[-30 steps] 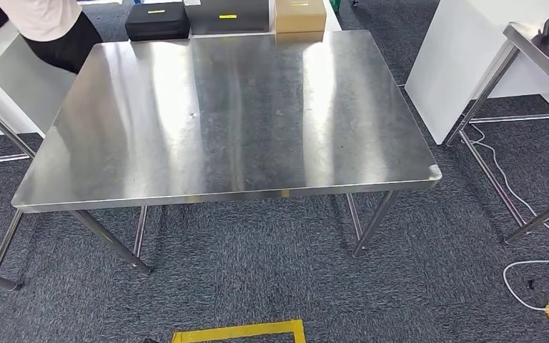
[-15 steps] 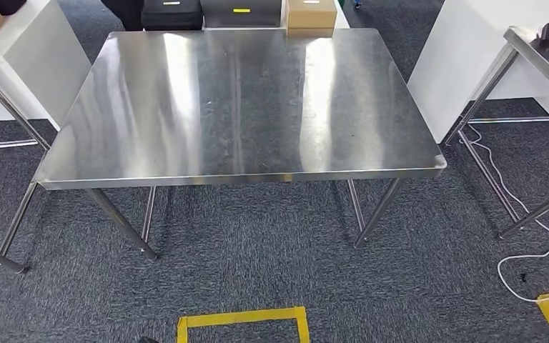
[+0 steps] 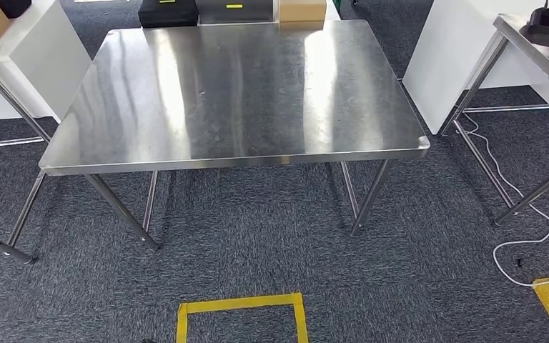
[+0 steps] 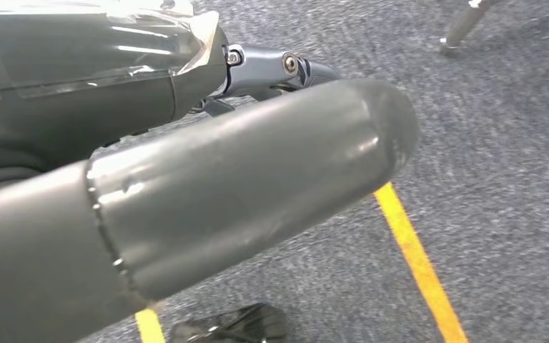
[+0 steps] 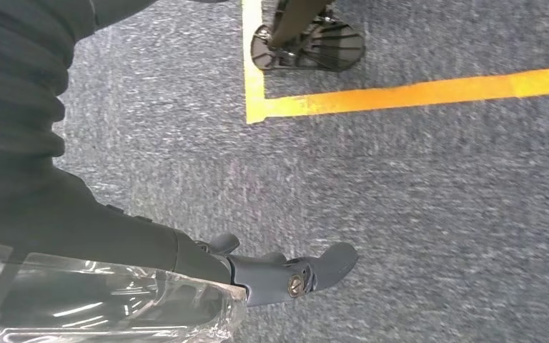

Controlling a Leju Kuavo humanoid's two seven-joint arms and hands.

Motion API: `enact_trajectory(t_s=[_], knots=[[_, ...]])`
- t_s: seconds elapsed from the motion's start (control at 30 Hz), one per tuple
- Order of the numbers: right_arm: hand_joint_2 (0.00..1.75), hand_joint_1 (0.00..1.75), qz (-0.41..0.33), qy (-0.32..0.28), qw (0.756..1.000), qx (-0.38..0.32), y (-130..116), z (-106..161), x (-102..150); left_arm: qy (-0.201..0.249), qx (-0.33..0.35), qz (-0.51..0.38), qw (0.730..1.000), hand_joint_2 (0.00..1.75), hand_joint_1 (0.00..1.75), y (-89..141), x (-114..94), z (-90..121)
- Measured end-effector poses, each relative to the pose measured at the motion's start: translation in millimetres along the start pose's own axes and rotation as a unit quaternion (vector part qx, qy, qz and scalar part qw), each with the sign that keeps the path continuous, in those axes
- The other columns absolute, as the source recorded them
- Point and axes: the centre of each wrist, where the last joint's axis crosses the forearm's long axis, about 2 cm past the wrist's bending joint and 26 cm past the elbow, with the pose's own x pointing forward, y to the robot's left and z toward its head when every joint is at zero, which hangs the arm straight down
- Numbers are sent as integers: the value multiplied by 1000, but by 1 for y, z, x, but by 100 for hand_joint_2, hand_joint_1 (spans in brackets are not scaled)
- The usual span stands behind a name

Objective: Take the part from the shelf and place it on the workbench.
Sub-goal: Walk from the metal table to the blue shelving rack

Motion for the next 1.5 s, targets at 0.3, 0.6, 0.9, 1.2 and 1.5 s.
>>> enact_trajectory(t_s=[0.3,0.6,0.9,1.2,1.5], knots=[[175,0,-2,2,1000,4,1,1,-2,-1,-1,-1,1000,0,0,0,0,0],[175,0,-3,3,1000,4,0,1,-3,-1,-2,2,1000,0,0,-1,1,0],[175,0,-2,2,1000,5,0,1,-2,0,-2,0,1000,0,0,0,0,0],[175,0,-1,2,1000,6,1,1,-1,-1,-2,-1,1000,0,0,2,0,-1],[175,0,-1,2,1000,7,2,1,-1,-3,-1,-2,1000,0,0,3,1,-2]])
